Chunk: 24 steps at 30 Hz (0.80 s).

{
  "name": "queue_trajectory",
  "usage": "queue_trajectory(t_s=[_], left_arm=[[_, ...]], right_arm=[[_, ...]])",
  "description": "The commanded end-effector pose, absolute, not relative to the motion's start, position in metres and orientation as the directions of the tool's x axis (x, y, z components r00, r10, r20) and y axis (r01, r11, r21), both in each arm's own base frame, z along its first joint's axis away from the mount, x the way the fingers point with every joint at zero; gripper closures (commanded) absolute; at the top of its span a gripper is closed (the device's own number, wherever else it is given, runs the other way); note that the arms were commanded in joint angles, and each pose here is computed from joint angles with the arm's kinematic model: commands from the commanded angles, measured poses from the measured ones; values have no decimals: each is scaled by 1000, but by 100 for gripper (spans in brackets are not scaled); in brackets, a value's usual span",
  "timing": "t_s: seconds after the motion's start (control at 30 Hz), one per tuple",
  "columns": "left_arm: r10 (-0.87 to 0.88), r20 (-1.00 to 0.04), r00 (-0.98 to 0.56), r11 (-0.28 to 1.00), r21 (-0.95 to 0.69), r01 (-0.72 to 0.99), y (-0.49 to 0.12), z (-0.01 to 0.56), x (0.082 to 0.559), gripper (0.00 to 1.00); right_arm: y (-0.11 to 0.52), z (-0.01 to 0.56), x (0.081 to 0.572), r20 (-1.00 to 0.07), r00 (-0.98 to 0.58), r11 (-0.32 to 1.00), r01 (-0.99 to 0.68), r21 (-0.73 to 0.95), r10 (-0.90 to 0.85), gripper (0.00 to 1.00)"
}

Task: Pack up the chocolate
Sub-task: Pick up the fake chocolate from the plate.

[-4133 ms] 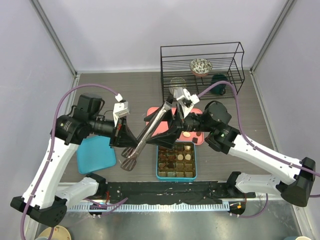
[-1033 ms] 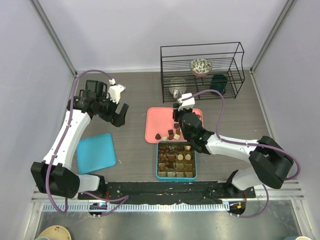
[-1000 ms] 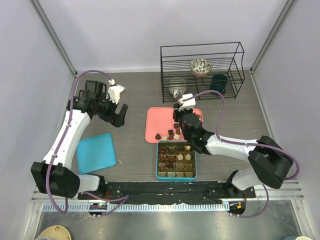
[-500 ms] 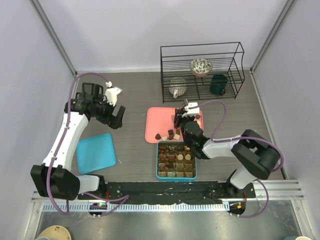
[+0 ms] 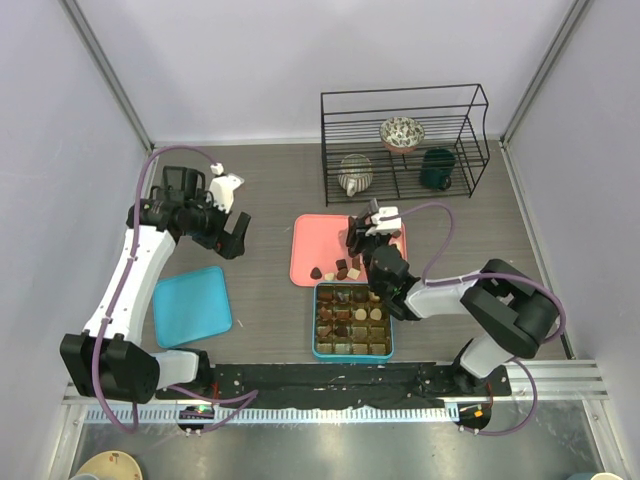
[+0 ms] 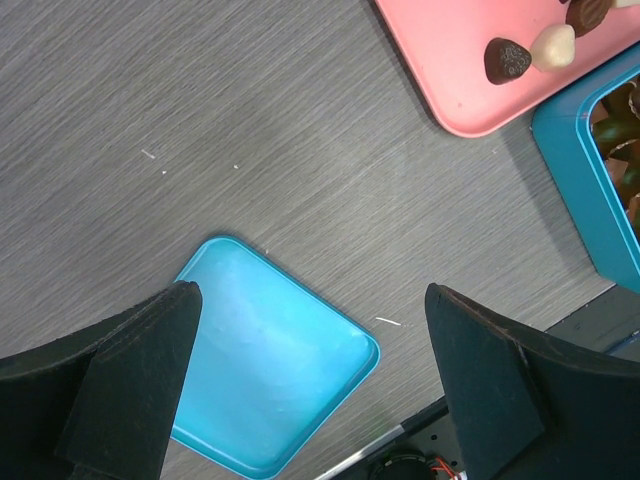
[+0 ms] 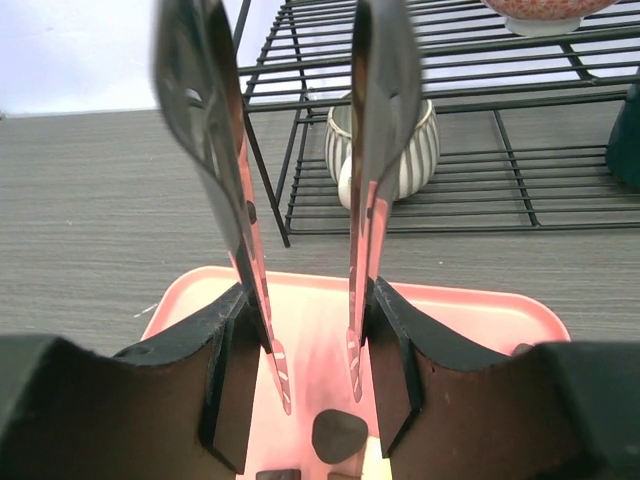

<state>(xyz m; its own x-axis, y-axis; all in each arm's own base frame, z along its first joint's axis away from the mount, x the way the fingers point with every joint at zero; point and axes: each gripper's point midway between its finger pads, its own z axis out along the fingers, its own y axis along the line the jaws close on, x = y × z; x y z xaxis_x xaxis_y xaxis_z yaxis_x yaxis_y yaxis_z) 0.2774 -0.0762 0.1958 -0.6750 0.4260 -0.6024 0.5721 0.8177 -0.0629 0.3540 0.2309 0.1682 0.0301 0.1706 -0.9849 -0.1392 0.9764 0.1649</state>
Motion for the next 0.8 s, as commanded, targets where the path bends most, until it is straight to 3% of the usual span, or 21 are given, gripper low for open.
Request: queue_trajectory(t_s=[0.0,0.5,0.77], left_arm=[[427,-633,-646,802,-65,594,-79,207,273,0],[420,-641,-642,797,-77,599,-82,215,271,0],[418,-638,-647,797,-85,598,-83,212,272,0]], right_arm=[[220,192,349,-972,86,970,-129,207,219,52],[214,172,338,-984,25,974,-146,171,177,53],[223,171,340,-987,6,973,-169,157,161,64]])
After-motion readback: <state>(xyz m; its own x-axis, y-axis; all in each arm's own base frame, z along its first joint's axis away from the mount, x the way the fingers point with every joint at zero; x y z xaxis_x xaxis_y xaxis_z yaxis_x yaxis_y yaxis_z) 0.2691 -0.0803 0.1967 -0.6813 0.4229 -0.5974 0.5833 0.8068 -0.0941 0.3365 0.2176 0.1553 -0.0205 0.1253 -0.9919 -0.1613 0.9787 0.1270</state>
